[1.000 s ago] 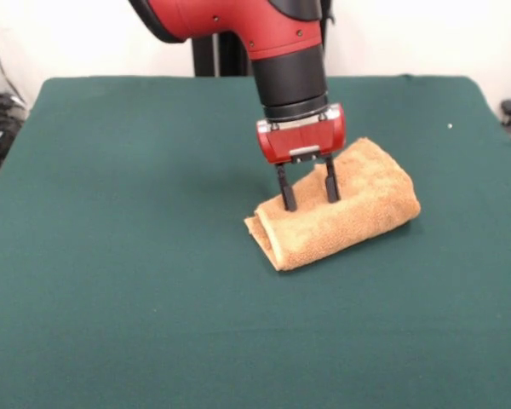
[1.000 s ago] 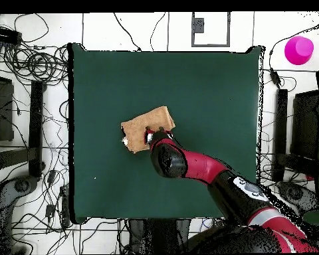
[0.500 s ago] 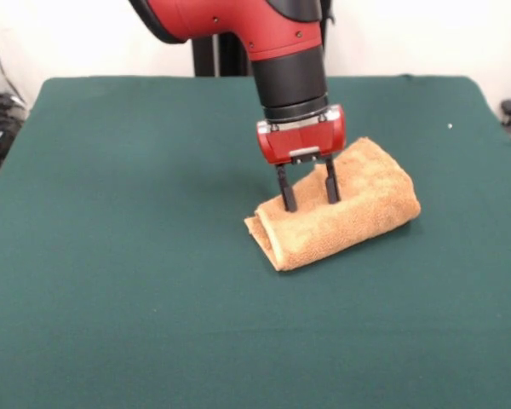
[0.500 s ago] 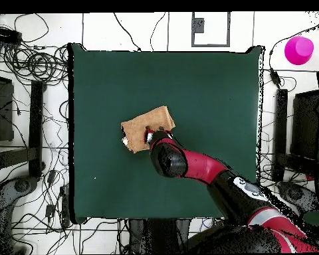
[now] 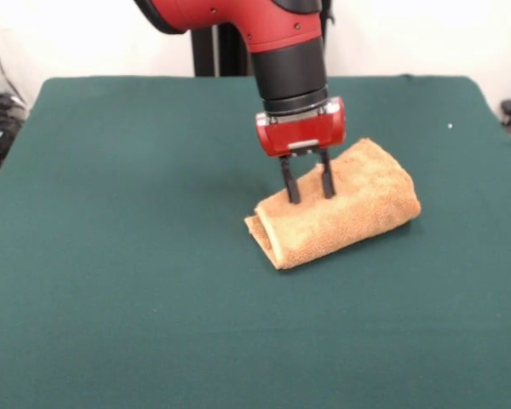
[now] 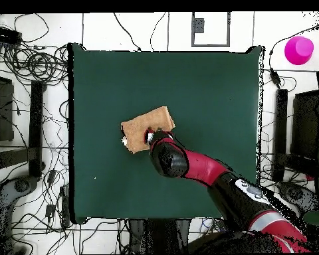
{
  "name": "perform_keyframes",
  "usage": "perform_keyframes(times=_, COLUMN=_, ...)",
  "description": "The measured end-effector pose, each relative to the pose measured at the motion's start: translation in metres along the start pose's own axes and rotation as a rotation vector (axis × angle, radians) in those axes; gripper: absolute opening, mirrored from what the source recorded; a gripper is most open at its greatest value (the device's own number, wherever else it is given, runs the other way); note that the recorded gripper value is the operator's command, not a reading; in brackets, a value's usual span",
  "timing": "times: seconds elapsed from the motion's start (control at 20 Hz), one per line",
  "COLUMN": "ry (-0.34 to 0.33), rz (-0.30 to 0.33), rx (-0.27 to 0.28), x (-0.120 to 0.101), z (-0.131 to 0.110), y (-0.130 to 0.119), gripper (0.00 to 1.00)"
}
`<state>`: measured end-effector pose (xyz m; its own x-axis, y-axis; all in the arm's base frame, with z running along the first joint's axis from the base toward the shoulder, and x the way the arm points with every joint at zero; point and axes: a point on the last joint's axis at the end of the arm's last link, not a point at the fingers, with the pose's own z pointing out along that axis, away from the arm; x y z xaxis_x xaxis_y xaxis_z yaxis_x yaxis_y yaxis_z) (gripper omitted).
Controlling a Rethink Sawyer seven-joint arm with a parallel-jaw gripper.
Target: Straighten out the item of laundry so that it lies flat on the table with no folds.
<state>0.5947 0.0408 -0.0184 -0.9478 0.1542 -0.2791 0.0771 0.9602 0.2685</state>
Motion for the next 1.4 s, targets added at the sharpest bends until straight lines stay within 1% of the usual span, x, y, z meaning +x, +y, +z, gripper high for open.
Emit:
perform_keyframes(times=0.3, ry=0.038, rz=0.038, rx=-0.002, x=-0.003, z=-0.006, y=0.001, gripper=0.00)
perform_keyframes(times=0.5, ry=0.064, rz=0.059, rx=-0.006, x=-0.001, z=-0.009, y=0.002, gripper=0.00)
perform_keyframes(times=0.65, ry=0.080, rz=0.061, rx=-0.009, x=0.001, z=-0.010, y=0.003, gripper=0.00)
perform_keyframes(times=0.8, ry=0.076, rz=0.057, rx=-0.007, x=-0.001, z=-0.012, y=0.003, gripper=0.00)
perform_keyframes(times=0.85, ry=0.068, rz=0.054, rx=-0.004, x=-0.005, z=-0.015, y=0.003, gripper=1.00)
perform_keyframes(times=1.1, ry=0.073, rz=0.054, rx=-0.003, x=-0.006, z=-0.018, y=0.002, gripper=1.00)
perform_keyframes(times=1.35, ry=0.132, rz=0.065, rx=-0.008, x=-0.008, z=-0.026, y=-0.011, gripper=1.00)
perform_keyframes(times=1.4, ry=0.151, rz=0.070, rx=-0.009, x=-0.009, z=-0.030, y=-0.019, gripper=1.00)
